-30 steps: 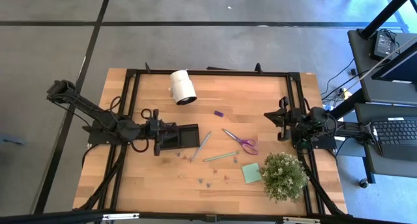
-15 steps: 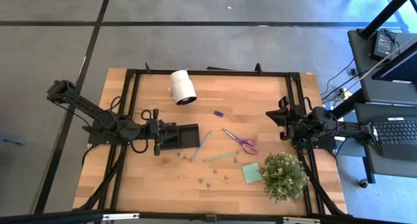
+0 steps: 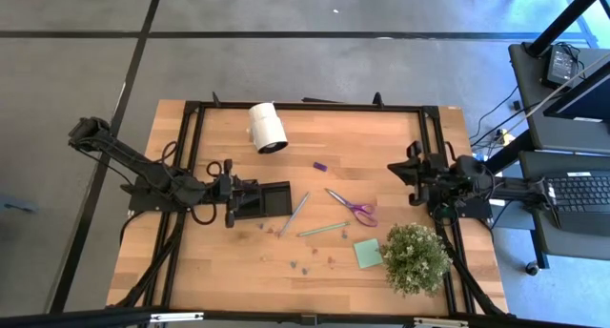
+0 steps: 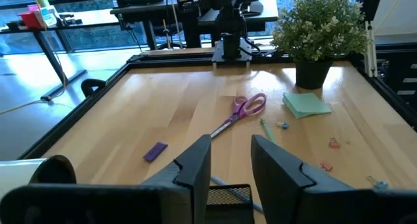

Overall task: Pick and place office supplies into organizer
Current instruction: Put the purple scissors into the black desk organizer

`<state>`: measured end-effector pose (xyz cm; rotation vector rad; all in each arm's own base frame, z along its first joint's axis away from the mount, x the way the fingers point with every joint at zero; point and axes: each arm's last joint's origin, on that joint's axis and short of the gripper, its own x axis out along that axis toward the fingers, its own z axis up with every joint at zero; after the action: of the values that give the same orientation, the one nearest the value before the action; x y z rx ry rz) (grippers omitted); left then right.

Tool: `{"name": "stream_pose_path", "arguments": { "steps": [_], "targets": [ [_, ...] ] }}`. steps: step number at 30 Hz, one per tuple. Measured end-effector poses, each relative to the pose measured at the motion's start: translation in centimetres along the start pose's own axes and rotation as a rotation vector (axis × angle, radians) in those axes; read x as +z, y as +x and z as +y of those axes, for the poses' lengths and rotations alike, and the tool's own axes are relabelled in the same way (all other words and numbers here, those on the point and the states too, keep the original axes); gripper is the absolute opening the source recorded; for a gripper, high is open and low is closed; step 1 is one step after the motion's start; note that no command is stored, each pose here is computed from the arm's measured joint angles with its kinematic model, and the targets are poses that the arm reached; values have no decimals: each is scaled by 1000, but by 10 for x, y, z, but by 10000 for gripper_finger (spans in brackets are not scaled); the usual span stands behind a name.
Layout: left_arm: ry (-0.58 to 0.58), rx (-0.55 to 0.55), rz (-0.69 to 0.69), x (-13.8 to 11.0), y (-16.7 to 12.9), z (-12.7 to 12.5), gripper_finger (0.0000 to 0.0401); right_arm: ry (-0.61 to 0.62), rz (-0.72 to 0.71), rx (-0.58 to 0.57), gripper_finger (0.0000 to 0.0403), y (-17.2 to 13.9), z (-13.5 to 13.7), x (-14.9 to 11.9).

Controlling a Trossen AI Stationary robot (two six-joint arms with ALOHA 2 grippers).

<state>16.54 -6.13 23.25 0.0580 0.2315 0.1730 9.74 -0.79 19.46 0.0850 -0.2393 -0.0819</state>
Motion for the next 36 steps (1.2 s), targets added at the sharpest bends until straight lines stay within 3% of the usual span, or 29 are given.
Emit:
{"name": "stream_pose_path", "arguments": {
  "steps": [5,10,16,21,29,36],
  "targets": [
    [3,0,4,-1,0,0,104,-13,124,-18,12,13,1,9],
    [3,1,4,-1,0,0,104,-5,356,-38,12,35,2,18],
    [3,0,4,-1,0,0,104,14,550,54,12,72,15,39],
    [3,0,4,-1,0,0,104,119,763,62,12,100,30,50],
    [3,0,4,-1,0,0,104,367,971,-98,12,132,37,46],
    [3,0,5,-1,0,0,104,389,1190,-160,33,134,37,20]
  ]
}}
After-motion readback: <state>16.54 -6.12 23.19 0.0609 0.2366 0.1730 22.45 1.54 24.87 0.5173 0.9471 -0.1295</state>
